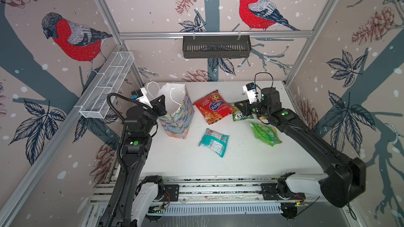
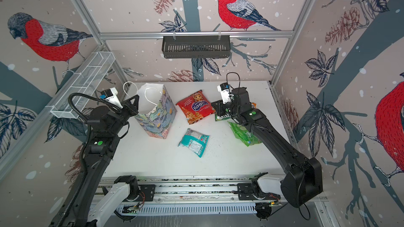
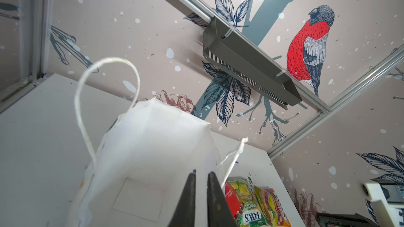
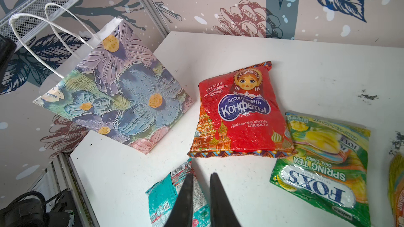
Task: Take the snacks out of the paper bag
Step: Place the paper bag at the middle-left of the table, then rotate the paper bag at the middle-left of the table.
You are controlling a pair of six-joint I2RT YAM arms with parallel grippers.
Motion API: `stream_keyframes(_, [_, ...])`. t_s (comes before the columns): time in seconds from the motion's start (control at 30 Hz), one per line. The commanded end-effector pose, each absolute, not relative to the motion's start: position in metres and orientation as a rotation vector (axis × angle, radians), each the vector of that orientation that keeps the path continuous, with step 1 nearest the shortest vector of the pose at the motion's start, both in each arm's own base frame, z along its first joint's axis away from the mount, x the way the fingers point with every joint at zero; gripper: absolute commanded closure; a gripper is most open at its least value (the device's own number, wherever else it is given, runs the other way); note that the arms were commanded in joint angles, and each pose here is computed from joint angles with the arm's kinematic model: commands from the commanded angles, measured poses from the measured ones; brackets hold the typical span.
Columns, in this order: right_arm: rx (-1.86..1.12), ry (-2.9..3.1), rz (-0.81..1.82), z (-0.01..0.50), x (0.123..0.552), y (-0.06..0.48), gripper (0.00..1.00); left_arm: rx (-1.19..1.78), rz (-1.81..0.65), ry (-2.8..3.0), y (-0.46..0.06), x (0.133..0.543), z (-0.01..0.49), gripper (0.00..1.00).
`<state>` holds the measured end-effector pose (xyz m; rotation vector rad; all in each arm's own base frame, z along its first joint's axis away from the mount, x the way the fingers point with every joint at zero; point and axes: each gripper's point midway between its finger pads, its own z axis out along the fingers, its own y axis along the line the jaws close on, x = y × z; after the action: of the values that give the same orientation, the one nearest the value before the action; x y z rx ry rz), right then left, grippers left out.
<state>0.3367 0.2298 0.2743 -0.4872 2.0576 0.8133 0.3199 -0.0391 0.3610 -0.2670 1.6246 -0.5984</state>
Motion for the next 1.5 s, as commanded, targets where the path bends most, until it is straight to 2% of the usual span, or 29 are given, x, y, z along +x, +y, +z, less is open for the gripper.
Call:
stream_keyframes(0.0, [-0.464, 2.017, 0.794, 0.287, 0.342, 0.223, 0.81, -0.279, -0.464, 1.570, -0.021, 0.310, 0.378, 0.84])
stream_keyframes(0.13, [-0.432, 2.013, 0.771, 0.289, 0.346, 0.212, 0.74, -0.341, -0.345, 1.499, 0.001, 0.291, 0.394, 0.81])
stream_keyframes(0.23, [-0.393, 1.977, 0.738, 0.302, 0.347, 0.198, 0.67, -0.418, -0.218, 1.507, 0.022, 0.284, 0.386, 0.79])
stream_keyframes(0.37, [-0.352, 1.932, 0.726, 0.316, 0.347, 0.181, 0.67, -0.516, -0.058, 1.608, 0.045, 0.291, 0.350, 0.78])
stream_keyframes(0.53, [-0.329, 1.910, 0.729, 0.323, 0.345, 0.173, 0.67, -0.582, -0.042, 1.736, 0.048, 0.318, 0.288, 0.76])
stream_keyframes(0.63, [-0.331, 1.903, 0.738, 0.324, 0.343, 0.173, 0.67, -0.667, -0.024, 1.765, 0.056, 0.326, 0.257, 0.81])
stream_keyframes(0.8, [-0.330, 1.903, 0.735, 0.323, 0.341, 0.171, 0.67, -0.795, 0.026, 1.743, 0.077, 0.322, 0.216, 0.83])
stream_keyframes(1.03, [-0.332, 1.902, 0.747, 0.321, 0.341, 0.170, 0.67, -0.934, -0.056, 1.773, 0.102, 0.316, 0.152, 0.85])
stream_keyframes(1.23, [-0.328, 1.899, 0.759, 0.323, 0.343, 0.172, 0.67, -0.940, -0.170, 1.829, 0.095, 0.338, 0.118, 0.87])
stream_keyframes(1.47, [-0.277, 1.927, 0.703, 0.320, 0.348, 0.156, 0.66, -0.881, -0.411, 2.015, 0.061, 0.376, 0.079, 0.99])
